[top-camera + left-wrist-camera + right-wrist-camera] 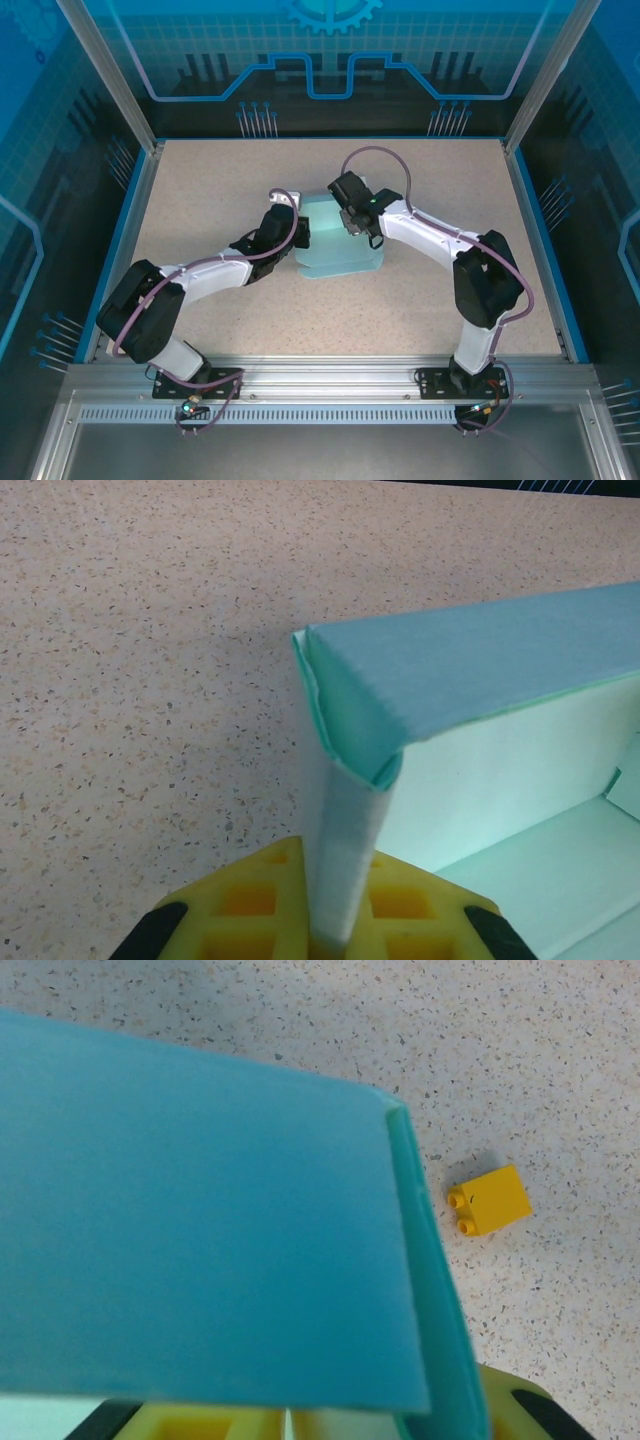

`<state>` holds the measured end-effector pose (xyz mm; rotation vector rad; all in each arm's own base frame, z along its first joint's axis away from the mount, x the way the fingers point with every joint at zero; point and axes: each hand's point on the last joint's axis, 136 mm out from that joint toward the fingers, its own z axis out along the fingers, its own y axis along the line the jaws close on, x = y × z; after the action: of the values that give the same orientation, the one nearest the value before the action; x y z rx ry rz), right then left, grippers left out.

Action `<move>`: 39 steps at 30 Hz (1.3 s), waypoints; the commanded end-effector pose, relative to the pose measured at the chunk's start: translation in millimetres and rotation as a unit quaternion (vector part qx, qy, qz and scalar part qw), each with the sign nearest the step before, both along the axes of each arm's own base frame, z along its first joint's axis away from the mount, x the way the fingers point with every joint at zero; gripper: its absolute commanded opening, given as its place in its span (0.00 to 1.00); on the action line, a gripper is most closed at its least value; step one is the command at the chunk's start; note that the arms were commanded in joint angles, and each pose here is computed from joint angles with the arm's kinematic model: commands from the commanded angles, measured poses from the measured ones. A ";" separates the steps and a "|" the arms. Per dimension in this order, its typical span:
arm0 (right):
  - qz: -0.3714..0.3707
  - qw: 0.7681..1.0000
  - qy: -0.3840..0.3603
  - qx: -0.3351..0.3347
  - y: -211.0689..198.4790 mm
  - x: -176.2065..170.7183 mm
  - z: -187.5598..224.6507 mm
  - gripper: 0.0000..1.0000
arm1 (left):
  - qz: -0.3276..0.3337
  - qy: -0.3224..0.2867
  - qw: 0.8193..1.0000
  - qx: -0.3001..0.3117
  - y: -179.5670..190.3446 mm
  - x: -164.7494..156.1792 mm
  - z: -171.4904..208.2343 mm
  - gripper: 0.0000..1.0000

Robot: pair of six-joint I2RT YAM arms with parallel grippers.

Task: Fold the paper box

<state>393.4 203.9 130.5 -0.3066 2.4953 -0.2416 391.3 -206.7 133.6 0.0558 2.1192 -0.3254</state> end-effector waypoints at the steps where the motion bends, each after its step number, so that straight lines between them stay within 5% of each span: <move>1: -0.036 0.999 -0.002 -0.017 -25.6 6.1 -4.2 0.27 | -0.012 -0.021 1.000 -0.008 -4.5 -0.3 20.5 0.06; 23: -0.091 0.972 -0.002 -0.217 -73.4 4.2 -13.0 0.14 | -0.009 -0.019 1.000 -0.004 -1.6 -2.3 18.4 0.06; 31: -0.046 0.995 -0.016 -0.090 -39.0 7.2 2.3 0.18 | -0.009 -0.018 1.000 -0.005 -1.7 -2.0 17.6 0.06; 39: -0.017 1.000 -0.019 0.003 -15.0 5.6 22.8 0.34 | -0.009 -0.017 1.000 -0.003 -1.9 -2.2 16.4 0.06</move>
<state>396.1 200.9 138.2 -0.2865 2.4866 -0.2695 390.4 -209.8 134.5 0.0515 2.1165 -0.3406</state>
